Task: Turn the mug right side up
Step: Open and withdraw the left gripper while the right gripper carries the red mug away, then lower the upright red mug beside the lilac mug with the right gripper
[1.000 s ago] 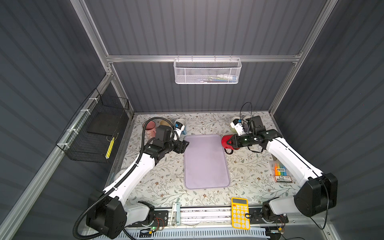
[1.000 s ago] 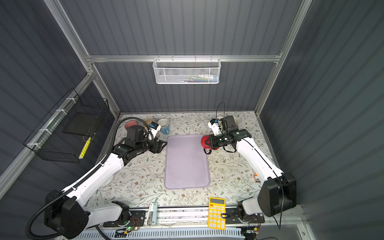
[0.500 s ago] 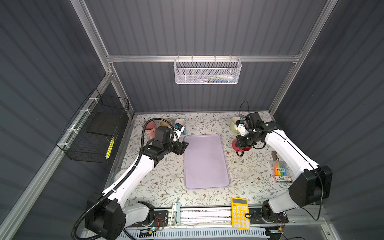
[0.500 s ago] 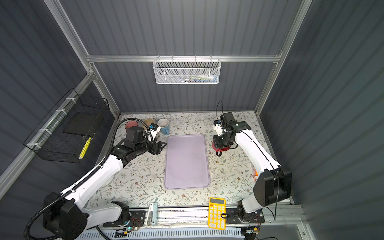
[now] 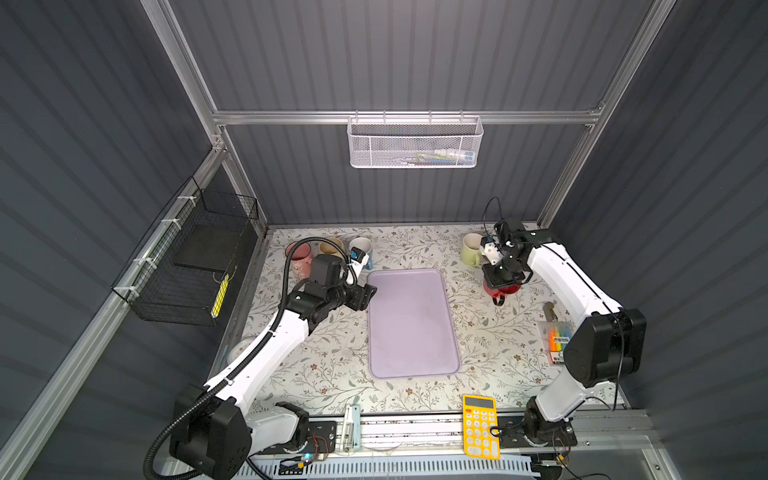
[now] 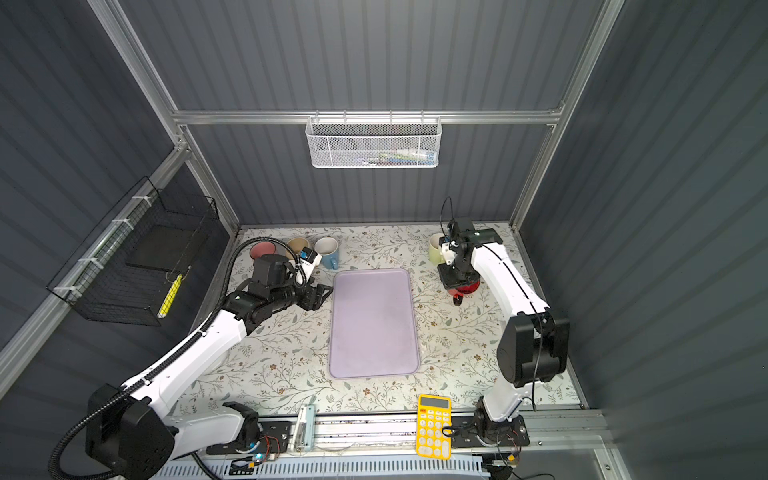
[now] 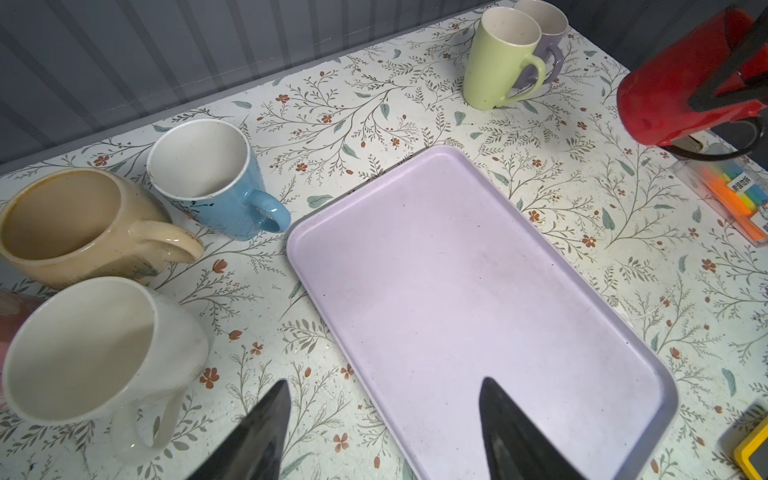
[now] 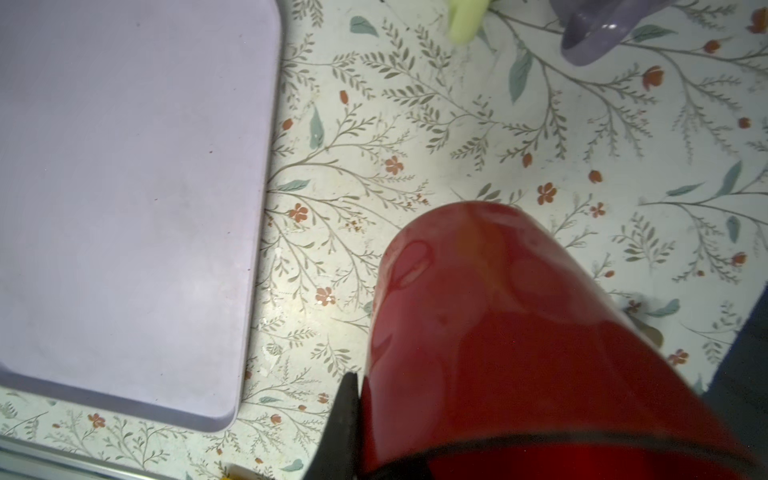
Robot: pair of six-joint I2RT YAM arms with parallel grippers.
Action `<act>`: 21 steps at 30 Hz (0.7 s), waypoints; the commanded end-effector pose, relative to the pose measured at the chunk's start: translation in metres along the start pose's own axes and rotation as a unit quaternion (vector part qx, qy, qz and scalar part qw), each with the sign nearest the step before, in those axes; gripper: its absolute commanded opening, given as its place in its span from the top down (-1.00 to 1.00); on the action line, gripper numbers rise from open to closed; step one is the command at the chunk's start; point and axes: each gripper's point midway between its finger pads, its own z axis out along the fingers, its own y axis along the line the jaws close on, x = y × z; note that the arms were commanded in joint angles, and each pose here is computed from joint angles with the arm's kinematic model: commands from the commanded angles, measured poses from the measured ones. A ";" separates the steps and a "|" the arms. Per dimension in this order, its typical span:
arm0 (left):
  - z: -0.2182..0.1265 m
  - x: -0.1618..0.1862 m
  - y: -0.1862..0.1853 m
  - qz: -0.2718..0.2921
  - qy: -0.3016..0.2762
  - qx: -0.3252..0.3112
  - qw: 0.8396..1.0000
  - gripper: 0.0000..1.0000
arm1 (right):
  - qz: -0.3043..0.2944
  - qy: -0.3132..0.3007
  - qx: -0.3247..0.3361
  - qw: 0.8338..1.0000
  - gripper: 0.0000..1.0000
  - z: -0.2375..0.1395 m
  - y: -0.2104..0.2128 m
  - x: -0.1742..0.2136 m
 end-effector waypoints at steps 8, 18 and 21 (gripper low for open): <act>0.001 0.004 0.002 0.009 0.003 -0.001 1.000 -0.44 | 0.018 0.007 0.050 0.999 1.00 0.001 -0.065 -0.024; 0.003 0.005 0.003 0.012 0.004 -0.001 1.000 -0.44 | 0.028 0.016 0.059 0.998 1.00 0.018 -0.109 -0.048; 0.004 0.006 0.003 0.013 0.006 -0.001 1.000 -0.44 | 0.028 0.023 0.066 0.997 1.00 0.025 -0.121 -0.054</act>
